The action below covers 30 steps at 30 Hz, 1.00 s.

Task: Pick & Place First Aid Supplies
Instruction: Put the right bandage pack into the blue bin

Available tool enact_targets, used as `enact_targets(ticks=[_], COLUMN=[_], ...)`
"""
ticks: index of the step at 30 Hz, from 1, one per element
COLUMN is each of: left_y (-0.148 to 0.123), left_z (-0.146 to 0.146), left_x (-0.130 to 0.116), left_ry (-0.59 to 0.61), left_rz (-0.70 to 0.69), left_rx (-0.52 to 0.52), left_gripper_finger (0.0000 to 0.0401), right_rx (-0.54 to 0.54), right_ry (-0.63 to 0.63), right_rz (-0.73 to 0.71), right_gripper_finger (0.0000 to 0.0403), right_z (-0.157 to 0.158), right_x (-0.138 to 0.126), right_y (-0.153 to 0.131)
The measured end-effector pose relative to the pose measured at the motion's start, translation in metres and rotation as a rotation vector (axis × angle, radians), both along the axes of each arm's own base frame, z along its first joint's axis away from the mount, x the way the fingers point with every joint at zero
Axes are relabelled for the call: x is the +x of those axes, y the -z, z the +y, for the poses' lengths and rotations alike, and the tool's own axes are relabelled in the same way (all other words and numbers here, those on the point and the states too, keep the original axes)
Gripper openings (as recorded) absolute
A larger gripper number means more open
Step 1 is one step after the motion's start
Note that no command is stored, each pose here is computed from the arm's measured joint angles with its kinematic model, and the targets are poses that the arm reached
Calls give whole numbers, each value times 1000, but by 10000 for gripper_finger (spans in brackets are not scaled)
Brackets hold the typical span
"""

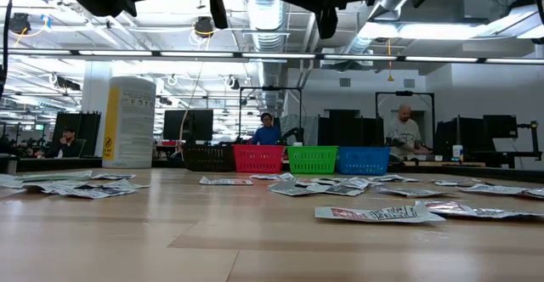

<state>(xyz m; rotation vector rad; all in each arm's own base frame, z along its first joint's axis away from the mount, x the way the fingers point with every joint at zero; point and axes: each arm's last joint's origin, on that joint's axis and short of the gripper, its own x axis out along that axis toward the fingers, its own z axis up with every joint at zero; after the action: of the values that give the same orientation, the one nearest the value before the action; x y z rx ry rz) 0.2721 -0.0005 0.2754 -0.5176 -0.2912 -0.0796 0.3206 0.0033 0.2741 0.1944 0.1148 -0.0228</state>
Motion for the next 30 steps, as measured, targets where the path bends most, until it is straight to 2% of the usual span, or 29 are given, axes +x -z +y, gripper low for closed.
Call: enact_targets(ticks=[8, 12, 20, 23, 26, 30], left_y=[0, 0, -6, -12, -22, -31], left_z=[0, 0, -1, 0, 0, 0], left_x=[0, 0, -4, -9, -18, -30], left_ry=[0, -2, -16, -41, -76, -113], left_rz=[0, 0, -28, -52, -77, -49], left_rx=[0, 5, 114, 184, 270, 350], left_gripper_finger=[18, 32, 106, 138, 161, 172], right_rx=[-1, -1, 4, 8, 7, 38], right_ry=[-1, -1, 0, 10, 73, 272], right_rz=[-20, -20, -20, -14, 3, 79], right_gripper_finger=[1, 0, 0, 0, 0, 0], right_z=[0, 0, 0, 0, -4, -16], right_x=[-1, -1, -1, -1, -2, -4], right_y=[-3, -3, -3, -3, -1, 7])
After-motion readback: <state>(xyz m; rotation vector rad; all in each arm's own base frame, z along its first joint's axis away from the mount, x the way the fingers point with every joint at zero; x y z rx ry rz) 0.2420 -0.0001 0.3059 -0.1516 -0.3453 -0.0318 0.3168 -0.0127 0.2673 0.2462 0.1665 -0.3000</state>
